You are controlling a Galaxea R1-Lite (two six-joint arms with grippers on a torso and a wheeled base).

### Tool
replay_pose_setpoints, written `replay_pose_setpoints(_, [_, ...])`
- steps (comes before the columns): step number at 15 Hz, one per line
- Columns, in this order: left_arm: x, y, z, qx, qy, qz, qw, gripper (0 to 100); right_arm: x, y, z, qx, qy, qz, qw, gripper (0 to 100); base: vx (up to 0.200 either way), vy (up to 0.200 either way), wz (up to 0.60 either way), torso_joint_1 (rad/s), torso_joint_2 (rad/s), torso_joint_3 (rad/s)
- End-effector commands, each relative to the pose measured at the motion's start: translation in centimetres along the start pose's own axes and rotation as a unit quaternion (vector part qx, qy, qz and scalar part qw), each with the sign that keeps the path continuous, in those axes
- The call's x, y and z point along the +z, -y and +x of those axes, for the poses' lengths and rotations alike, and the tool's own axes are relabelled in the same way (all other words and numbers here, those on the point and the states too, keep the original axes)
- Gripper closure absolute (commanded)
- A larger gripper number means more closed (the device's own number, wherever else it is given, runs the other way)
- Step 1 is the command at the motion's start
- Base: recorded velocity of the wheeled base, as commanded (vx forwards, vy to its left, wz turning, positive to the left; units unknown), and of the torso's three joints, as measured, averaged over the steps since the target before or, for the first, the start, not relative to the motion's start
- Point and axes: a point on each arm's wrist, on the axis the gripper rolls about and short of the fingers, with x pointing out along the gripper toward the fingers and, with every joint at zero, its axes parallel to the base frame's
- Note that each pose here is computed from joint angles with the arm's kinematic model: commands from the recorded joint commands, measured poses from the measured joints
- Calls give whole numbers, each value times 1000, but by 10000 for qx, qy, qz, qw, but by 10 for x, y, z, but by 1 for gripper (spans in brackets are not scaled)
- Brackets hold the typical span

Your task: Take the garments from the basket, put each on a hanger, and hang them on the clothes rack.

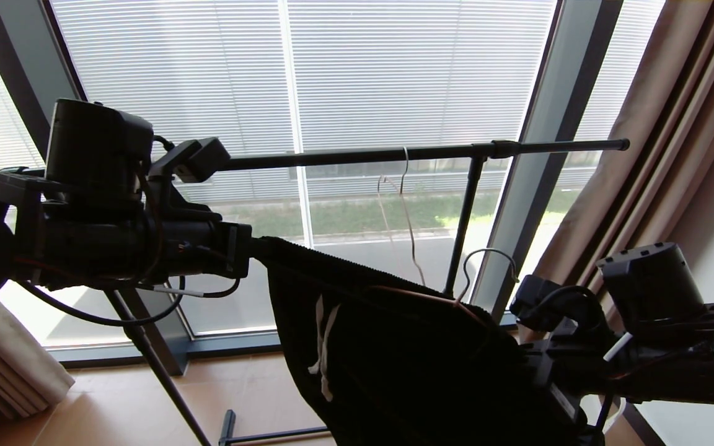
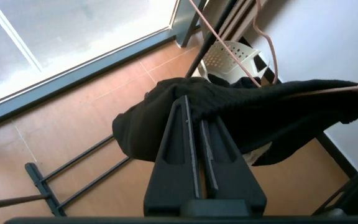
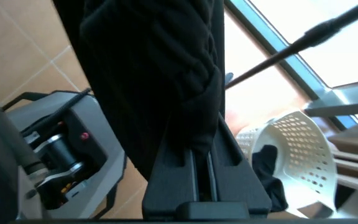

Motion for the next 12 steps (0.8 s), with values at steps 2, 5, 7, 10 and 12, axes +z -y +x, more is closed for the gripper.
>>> replay_pose_setpoints(2, [11,33,2,-127,-259,257,9993,100,3,-9,4,-237,20,-183,9995,100,0,0,0,0,0,0])
replay_pose_setpoints(5, [9,53,8,-42,-565,446,9974,100,5,-16,11,-468,138,-312,9983,100,0,0,0,0,0,0])
replay_pose_setpoints(7, [6,59,13,-4,-634,508,9967,100,5,-19,16,-526,255,-367,9976,100,0,0,0,0,0,0])
replay_pose_setpoints(10, [11,62,24,476,-737,424,9952,100,-3,-26,17,-579,340,-451,9967,100,0,0,0,0,0,0])
replay_pose_setpoints(12, [21,51,30,729,-692,140,9948,100,-4,-31,14,-528,448,-568,9960,100,0,0,0,0,0,0])
